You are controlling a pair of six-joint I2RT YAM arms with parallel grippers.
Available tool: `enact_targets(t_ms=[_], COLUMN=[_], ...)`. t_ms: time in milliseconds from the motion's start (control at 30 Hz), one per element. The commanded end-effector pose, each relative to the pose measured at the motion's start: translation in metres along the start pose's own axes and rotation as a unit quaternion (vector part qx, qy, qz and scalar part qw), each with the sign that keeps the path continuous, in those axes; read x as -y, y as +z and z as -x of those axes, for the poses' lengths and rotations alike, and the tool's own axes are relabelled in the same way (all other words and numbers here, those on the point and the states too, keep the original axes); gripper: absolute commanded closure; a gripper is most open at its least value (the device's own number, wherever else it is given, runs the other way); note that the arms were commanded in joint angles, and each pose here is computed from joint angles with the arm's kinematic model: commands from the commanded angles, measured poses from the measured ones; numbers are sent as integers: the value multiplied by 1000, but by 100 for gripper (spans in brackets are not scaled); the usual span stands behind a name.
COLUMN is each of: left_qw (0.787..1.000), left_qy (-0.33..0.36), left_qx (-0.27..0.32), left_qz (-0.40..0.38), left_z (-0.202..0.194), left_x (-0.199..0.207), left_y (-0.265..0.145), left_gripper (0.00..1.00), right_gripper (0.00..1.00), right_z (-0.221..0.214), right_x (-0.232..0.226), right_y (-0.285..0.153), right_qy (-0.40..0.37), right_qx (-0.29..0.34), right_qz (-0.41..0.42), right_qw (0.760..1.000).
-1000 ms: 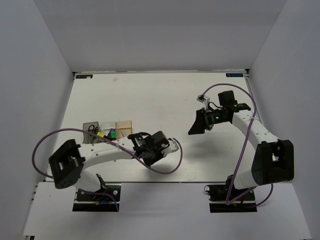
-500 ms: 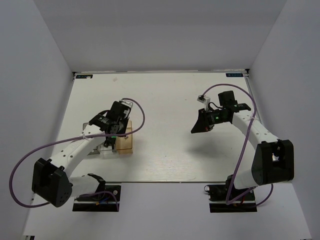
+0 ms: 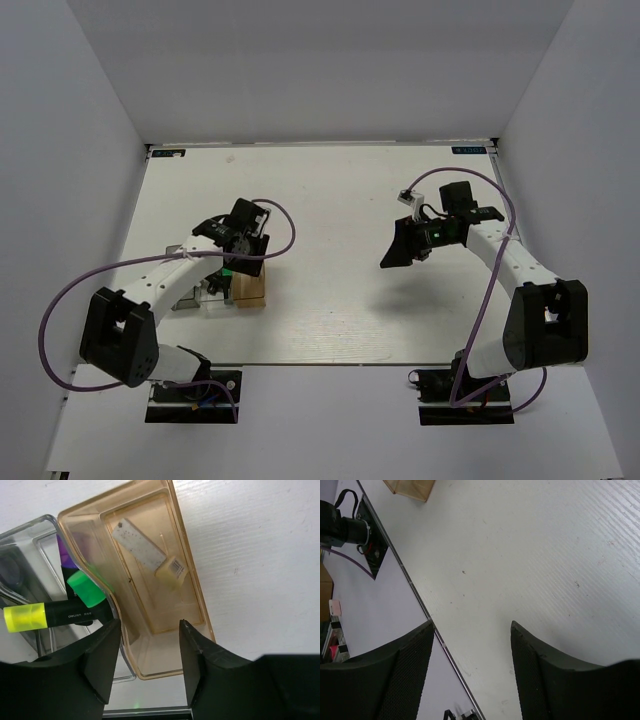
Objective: Sort the stationery into containers
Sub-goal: Place the stationery in the storage box, then reset both arms
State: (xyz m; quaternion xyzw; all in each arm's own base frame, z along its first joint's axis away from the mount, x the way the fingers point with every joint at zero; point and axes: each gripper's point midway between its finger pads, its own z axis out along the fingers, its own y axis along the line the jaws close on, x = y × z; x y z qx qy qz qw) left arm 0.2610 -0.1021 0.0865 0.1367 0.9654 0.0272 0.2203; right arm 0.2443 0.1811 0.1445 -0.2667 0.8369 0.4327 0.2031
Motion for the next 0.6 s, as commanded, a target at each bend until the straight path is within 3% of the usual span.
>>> enact_targets(t_ms=[0, 100, 133, 167, 200, 267, 300, 333, 400, 467, 567], left_qw=[999, 997, 996, 996, 996, 989, 988, 977, 968, 963, 965], left_qy=[-12, -11, -15, -19, -17, -22, -10, -10, -8, -1, 8], left_qx=[48, 74, 91, 91, 90, 137, 116, 171, 195, 211, 207], left_qz=[-8, -15, -17, -16, -24, -55, -100, -124, -156, -169, -160], left_z=[28, 37, 41, 40, 36, 42, 22, 30, 23, 14, -3], left_x=[-1, 3, 1, 1, 3, 10, 25, 28, 36, 37, 30], left_y=[-21, -34, -45, -48, -48, -65, -56, -78, -87, -96, -94], left_gripper=[41, 54, 87, 100, 100, 100, 93, 51, 3, 0, 0], right_gripper=[34, 34, 33, 33, 33, 10, 10, 10, 10, 10, 10], right_z=[4, 5, 6, 6, 7, 10, 10, 19, 21, 25, 26], right_x=[-1, 1, 2, 5, 7, 12, 22, 25, 44, 63, 73], right_y=[-4, -6, -7, -8, -9, -11, -16, -19, -30, -39, -55], right_qy=[-9, -14, -14, -15, -13, -9, -6, -18, 16, 40, 16], right_qx=[6, 9, 10, 10, 10, 14, 14, 32, 51, 100, 121], right_qz=[-4, -14, -17, -29, -37, -58, -97, -114, -193, -263, -317], right_qw=[1000, 1000, 1000, 999, 999, 998, 995, 993, 980, 959, 941])
